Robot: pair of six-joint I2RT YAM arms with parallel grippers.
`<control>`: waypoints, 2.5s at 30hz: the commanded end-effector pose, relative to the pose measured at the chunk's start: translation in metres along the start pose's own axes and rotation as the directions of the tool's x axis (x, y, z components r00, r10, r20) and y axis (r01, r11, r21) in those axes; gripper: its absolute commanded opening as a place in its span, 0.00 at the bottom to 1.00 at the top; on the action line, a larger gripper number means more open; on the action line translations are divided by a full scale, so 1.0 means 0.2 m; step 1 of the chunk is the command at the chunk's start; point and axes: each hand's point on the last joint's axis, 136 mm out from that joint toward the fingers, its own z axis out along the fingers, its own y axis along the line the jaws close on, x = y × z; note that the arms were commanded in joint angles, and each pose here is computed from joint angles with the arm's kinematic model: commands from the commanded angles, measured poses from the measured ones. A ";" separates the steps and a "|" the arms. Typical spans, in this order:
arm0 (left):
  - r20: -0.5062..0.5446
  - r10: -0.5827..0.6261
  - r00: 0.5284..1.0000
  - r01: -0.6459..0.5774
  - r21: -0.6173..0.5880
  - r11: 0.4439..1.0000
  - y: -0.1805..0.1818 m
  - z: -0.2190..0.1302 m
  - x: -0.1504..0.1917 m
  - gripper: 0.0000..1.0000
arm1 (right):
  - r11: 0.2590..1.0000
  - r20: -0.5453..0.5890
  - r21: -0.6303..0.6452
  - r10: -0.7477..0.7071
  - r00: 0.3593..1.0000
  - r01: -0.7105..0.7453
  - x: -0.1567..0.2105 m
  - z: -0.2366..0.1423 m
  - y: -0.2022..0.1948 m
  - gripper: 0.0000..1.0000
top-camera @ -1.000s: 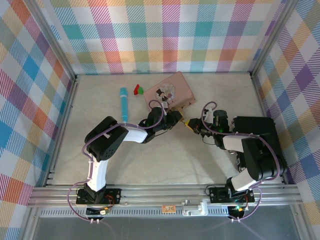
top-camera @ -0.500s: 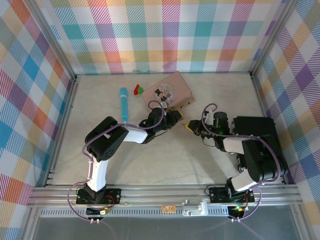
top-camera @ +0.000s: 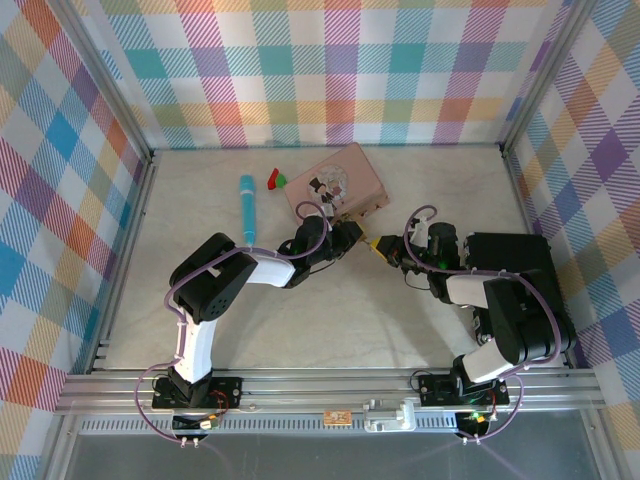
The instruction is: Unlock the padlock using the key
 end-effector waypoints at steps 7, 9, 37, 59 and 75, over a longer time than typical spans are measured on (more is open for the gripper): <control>0.041 -0.041 0.998 0.036 0.119 0.992 -0.15 -0.05 -0.05 0.00 | 0.999 0.016 -0.047 -0.003 1.000 0.004 -0.02 0.05 0.03 0.00; 0.039 -0.056 0.998 0.051 0.132 0.990 -0.17 -0.05 -0.05 0.00 | 0.999 0.020 -0.053 -0.004 1.000 0.005 -0.02 0.06 0.03 0.00; 0.040 -0.134 0.990 0.129 0.115 0.985 -0.19 -0.04 0.03 0.00 | 0.986 0.010 -0.120 0.118 0.993 -0.116 0.05 0.16 0.13 0.00; 0.014 -0.052 0.999 0.052 -0.036 0.998 0.02 0.01 0.06 0.00 | 0.978 -0.054 0.153 -0.137 0.989 0.144 0.06 -0.06 -0.04 0.00; -0.250 0.218 0.944 -0.291 -0.311 0.905 0.24 0.04 0.16 0.00 | 0.870 -0.258 0.123 -0.437 0.862 0.478 -0.01 -0.20 0.10 0.00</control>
